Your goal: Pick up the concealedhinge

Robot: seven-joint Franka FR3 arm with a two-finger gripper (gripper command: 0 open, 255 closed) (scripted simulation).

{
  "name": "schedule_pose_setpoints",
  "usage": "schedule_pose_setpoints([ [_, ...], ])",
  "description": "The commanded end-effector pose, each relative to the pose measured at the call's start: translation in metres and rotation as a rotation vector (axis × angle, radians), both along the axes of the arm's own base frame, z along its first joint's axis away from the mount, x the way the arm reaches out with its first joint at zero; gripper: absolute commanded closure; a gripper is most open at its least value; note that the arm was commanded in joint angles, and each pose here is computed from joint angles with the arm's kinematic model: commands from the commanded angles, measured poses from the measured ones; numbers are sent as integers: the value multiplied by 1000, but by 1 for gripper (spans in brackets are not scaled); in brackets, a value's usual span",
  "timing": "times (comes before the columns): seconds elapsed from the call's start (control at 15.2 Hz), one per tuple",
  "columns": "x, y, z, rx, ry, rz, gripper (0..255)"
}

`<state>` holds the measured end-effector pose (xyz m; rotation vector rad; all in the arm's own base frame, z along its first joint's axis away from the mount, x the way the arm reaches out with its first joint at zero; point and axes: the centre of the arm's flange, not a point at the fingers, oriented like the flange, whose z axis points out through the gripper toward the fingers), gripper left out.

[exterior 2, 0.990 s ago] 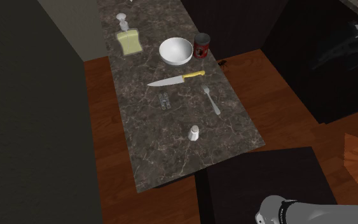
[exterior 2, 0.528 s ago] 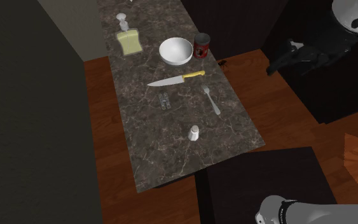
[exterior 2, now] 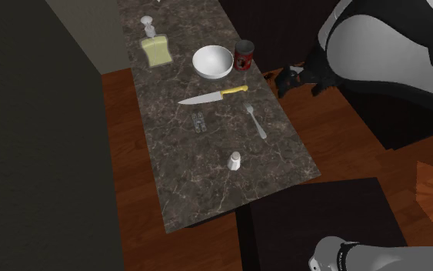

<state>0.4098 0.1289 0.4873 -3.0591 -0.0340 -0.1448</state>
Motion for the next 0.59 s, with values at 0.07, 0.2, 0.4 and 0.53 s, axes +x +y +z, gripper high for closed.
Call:
schedule_pose_setpoints([
  [0.07, 14, 28, -29, -4, 5, 13, 0],
  [0.2, 24, 46, -46, -6, 8, 21, 0],
  [0.4, 38, 73, -72, -11, 14, 34, 0],
  [0.53, 47, 91, -90, -14, 18, 43, 0],
])
